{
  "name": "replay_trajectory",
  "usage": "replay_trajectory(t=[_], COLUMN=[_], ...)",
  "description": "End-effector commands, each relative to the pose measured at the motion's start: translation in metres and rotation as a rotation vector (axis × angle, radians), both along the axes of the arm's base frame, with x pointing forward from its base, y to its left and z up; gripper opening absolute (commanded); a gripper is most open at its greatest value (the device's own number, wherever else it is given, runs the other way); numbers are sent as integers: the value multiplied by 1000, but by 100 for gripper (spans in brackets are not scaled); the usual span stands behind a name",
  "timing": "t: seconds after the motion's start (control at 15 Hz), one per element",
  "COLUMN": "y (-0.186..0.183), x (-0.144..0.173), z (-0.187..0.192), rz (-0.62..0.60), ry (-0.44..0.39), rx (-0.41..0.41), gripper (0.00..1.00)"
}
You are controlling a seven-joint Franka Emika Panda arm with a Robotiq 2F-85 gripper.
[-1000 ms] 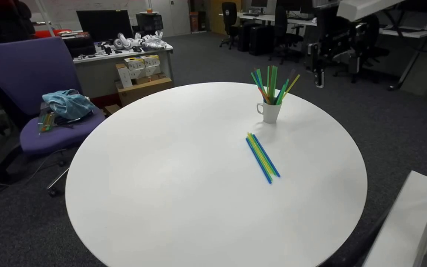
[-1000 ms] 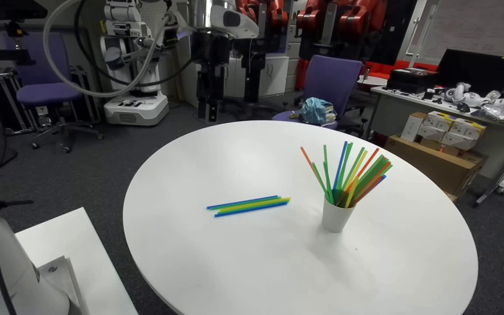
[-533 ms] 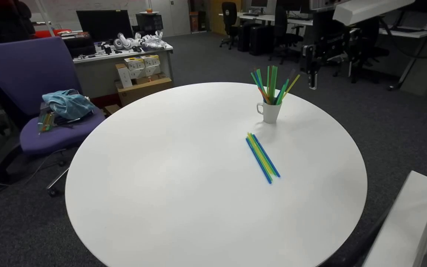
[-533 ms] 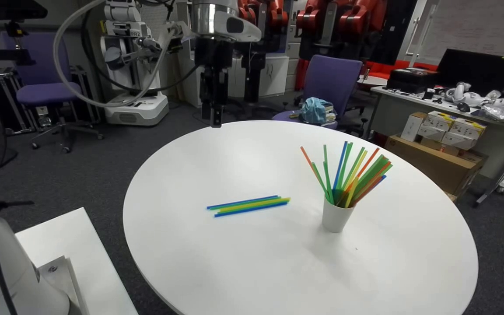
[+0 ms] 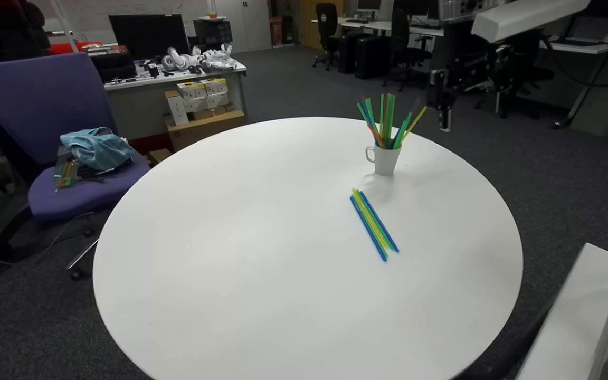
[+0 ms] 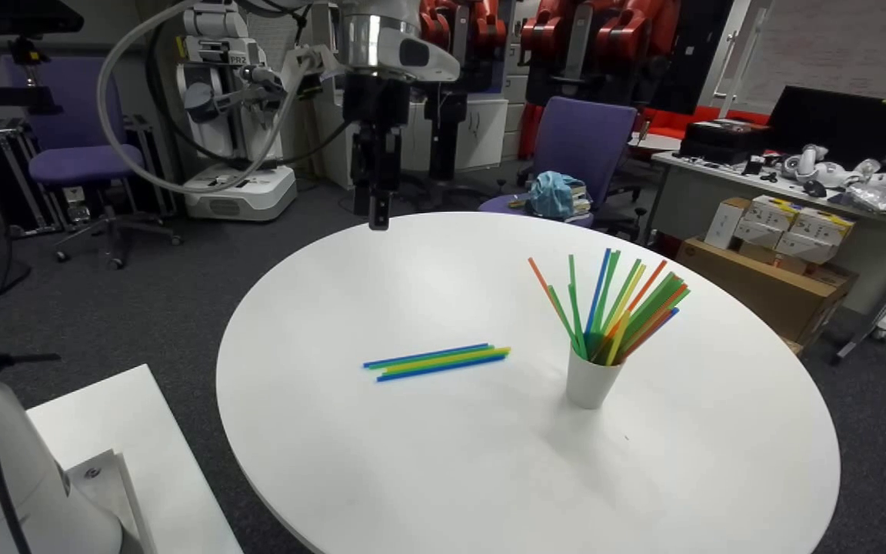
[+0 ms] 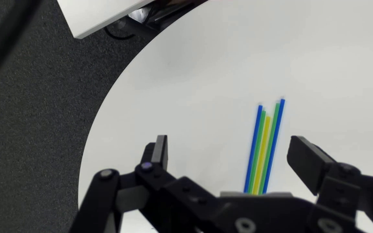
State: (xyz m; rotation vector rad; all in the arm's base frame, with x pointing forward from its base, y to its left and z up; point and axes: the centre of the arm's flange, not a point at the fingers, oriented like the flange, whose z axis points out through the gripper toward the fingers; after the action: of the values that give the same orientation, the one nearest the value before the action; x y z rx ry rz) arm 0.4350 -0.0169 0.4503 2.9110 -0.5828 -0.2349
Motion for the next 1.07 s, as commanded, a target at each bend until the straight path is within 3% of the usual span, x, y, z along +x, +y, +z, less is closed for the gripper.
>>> replay_trajectory(t=[0.0, 0.27, 0.4, 0.73, 1.0], y=[3, 13, 21, 35, 33], x=[7, 17, 22, 27, 35], z=[-39, -95, -114, -115, -119], rz=[16, 31, 58, -28, -21], ry=[57, 65, 32, -104, -65], rx=[24, 3, 5, 16, 18], gripper=[100, 100, 100, 100, 100])
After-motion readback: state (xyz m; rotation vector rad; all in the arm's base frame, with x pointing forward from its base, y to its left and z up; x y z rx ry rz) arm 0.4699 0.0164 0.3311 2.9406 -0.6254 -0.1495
